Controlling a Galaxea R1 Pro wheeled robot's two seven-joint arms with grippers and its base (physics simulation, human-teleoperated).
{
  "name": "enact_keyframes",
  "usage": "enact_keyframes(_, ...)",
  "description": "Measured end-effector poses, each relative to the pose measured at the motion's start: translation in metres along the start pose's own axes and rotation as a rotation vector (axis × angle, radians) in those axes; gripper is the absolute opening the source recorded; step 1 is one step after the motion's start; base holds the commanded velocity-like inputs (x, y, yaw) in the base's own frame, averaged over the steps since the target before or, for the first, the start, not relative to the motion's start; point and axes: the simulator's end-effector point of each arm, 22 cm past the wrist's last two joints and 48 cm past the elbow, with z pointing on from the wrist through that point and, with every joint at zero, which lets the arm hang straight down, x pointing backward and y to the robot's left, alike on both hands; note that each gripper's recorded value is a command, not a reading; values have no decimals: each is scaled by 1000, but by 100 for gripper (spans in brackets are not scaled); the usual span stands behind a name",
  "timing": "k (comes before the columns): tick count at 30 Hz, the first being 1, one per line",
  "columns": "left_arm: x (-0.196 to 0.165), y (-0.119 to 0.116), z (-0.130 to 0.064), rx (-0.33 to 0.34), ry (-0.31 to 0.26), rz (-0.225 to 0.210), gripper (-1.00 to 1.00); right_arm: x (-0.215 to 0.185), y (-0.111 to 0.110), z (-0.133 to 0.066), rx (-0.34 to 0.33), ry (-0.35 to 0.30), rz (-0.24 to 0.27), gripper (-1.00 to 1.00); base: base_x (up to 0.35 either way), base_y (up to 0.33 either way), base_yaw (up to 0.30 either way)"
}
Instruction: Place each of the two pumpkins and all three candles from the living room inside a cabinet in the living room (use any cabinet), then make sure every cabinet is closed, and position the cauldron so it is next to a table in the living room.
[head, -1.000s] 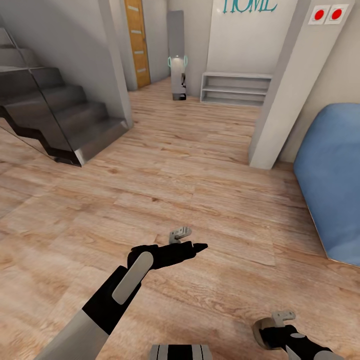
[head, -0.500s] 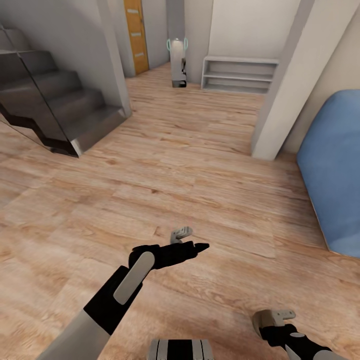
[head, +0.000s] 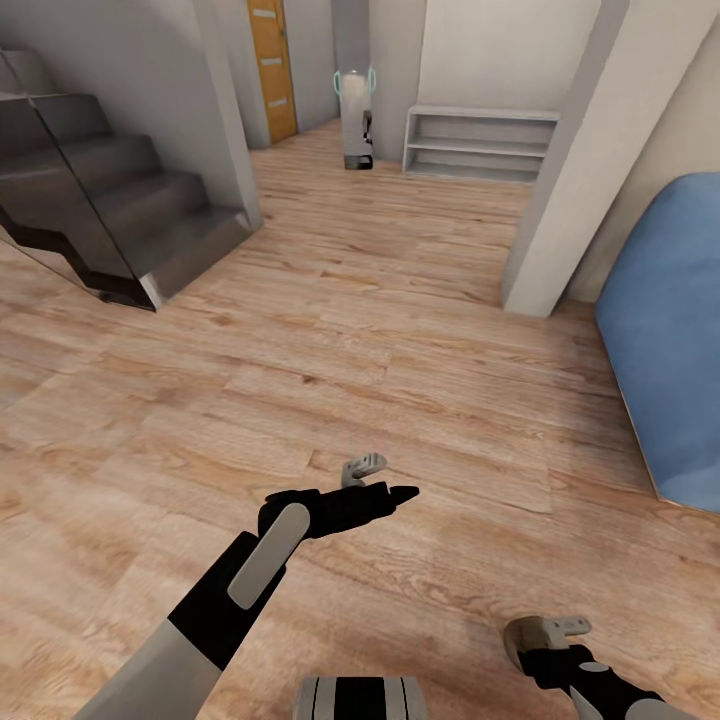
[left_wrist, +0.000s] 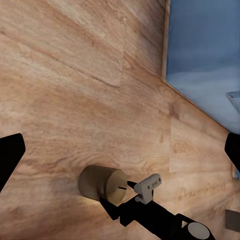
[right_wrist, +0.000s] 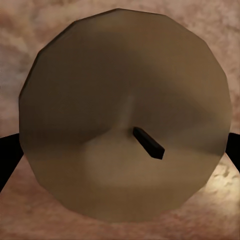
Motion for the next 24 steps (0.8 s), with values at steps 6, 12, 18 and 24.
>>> enact_keyframes(6, 0, 0, 0, 0, 0, 0, 100, -2, 1, 0, -5, -4, -3, 100, 0, 0, 0)
enact_keyframes(12, 0, -1, 0, 1, 0, 0, 100, -3, 1, 0, -6, -6, -4, 100, 0, 0, 0)
enact_keyframes(18, 0, -1, 0, 2, 0, 0, 100, -4, 1, 0, -7, -6, -4, -100, 0, 0, 0)
enact_keyframes(24, 0, -1, 0, 2, 0, 0, 100, -15, 1, 1, -8, -19, -5, -100, 0, 0, 0)
